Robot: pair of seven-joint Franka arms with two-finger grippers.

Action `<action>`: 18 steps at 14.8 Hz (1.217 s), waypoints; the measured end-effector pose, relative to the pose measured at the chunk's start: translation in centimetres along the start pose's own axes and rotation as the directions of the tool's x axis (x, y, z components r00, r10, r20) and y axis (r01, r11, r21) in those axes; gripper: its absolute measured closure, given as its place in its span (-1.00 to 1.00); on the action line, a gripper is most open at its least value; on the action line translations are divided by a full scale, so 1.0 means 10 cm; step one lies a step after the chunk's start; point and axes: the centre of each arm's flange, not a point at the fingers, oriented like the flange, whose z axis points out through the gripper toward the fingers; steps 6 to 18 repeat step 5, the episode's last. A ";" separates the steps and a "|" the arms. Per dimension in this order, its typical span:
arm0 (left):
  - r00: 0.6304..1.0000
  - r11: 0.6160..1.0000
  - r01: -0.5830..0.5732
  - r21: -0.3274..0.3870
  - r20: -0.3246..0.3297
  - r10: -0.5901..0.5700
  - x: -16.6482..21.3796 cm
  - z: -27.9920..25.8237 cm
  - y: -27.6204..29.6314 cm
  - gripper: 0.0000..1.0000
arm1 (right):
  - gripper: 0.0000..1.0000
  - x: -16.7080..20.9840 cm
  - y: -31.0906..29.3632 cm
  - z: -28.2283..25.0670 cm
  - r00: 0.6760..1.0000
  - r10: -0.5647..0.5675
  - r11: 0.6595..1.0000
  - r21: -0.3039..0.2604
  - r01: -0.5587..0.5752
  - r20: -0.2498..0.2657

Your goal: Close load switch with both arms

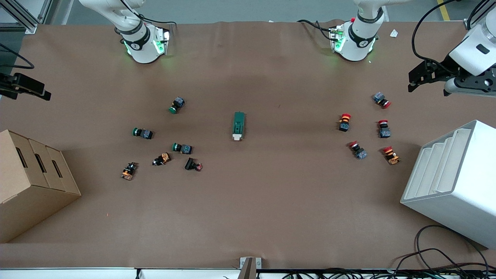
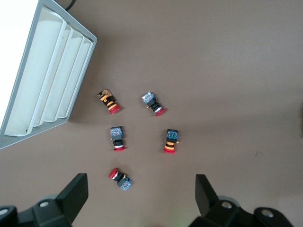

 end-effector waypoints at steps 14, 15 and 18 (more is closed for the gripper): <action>1.000 1.000 0.006 -0.003 -0.003 -0.006 0.05 -0.01 -0.05 -1.00 | -1.00 0.01 0.00 0.01 1.000 0.000 1.000 0.000 0.000 -0.012; 1.000 1.000 0.006 -0.003 -0.003 -0.006 0.05 -0.01 -0.05 -1.00 | -1.00 0.01 0.00 0.01 1.000 0.000 1.000 0.000 0.000 -0.012; 1.000 1.000 0.006 -0.003 -0.003 -0.006 0.05 -0.01 -0.05 -1.00 | -1.00 0.01 0.00 0.01 1.000 0.000 1.000 0.000 0.000 -0.012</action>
